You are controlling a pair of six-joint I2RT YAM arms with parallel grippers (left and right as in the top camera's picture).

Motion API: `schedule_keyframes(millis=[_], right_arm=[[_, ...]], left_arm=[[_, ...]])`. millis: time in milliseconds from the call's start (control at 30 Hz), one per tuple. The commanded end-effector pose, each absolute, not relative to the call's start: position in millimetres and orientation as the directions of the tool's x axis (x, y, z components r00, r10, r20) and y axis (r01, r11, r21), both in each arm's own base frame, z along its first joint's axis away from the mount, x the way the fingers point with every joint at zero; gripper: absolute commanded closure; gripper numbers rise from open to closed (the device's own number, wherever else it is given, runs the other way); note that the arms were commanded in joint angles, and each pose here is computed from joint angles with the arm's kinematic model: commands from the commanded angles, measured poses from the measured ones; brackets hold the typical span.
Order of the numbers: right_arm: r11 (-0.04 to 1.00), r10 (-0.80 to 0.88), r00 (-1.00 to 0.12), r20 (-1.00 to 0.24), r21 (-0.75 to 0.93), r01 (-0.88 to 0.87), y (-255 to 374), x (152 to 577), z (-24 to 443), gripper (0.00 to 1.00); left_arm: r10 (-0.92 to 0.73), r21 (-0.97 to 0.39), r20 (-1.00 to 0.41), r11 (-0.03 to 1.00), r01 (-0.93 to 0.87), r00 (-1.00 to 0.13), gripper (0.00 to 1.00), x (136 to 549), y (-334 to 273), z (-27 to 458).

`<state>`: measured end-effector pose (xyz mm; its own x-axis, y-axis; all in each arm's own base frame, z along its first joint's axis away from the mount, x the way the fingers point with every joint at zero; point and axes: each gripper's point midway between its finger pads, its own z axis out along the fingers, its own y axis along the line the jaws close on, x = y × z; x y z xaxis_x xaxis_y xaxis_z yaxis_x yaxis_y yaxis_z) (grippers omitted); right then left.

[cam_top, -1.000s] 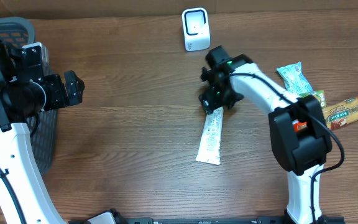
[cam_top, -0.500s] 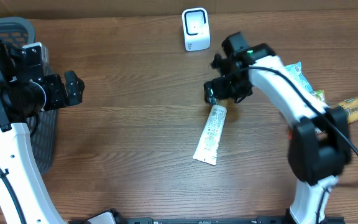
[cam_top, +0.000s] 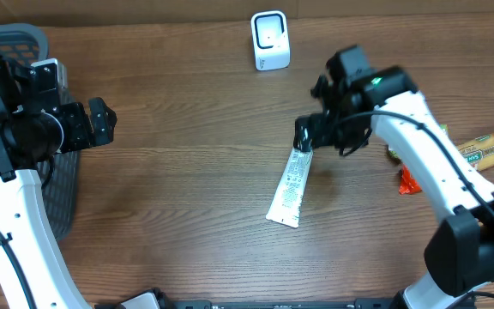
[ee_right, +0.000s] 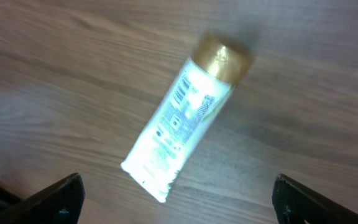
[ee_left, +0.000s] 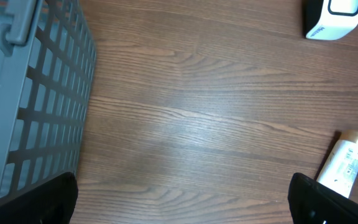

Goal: Scan the item barcode

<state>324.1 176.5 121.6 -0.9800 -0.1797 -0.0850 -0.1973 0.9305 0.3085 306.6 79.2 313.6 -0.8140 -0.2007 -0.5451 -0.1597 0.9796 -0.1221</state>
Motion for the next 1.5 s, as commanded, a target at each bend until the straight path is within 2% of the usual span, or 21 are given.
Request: schedule_keyframes(millis=[0,200,333,600,900,1033,1200,1300,1400,1467], right_arm=[[0.941,-0.124,-0.992,-0.011,0.315,-0.121,176,309,89,0.05],[0.931,-0.134,-0.991,-0.009,0.343,-0.128,181,296,49,0.16],[0.928,-0.156,-0.988,-0.012,0.341,-0.15,184,287,31,0.19],[0.952,-0.16,-0.987,-0.02,0.263,-0.16,171,283,17,0.2],[0.988,-0.149,-0.984,-0.098,0.022,-0.152,131,300,3,0.18],[0.985,-0.166,-0.975,-0.147,0.017,-0.171,129,316,9,0.15],[0.962,-0.266,-0.941,-0.211,0.01,-0.274,133,339,25,0.11],[0.949,-0.276,-0.938,-0.21,0.094,-0.3,149,339,38,0.1],[0.905,-0.274,-0.947,-0.17,0.286,-0.313,179,322,46,0.11],[0.872,-0.266,-0.954,-0.137,0.388,-0.299,194,309,48,0.18]], left_arm=[[-0.186,-0.123,-0.559,0.982,-0.141,-0.808,0.0,308,78,318],[-0.186,-0.123,-0.559,0.982,-0.141,-0.808,0.01,308,78,318],[-0.186,-0.123,-0.559,0.982,-0.141,-0.808,0.0,308,78,318],[-0.186,-0.123,-0.559,0.982,-0.141,-0.808,0.0,308,78,318],[-0.186,-0.123,-0.559,0.982,-0.141,-0.808,0.0,308,78,318],[-0.186,-0.123,-0.559,0.982,-0.141,-0.808,0.0,308,78,318],[-0.186,-0.123,-0.559,0.982,-0.141,-0.808,0.01,308,78,318],[-0.186,-0.123,-0.559,0.982,-0.141,-0.808,0.0,308,78,318],[-0.186,-0.123,-0.559,0.982,-0.141,-0.808,0.01,308,78,318],[-0.186,-0.123,-0.559,0.982,-0.141,-0.808,0.0,308,78,318]])
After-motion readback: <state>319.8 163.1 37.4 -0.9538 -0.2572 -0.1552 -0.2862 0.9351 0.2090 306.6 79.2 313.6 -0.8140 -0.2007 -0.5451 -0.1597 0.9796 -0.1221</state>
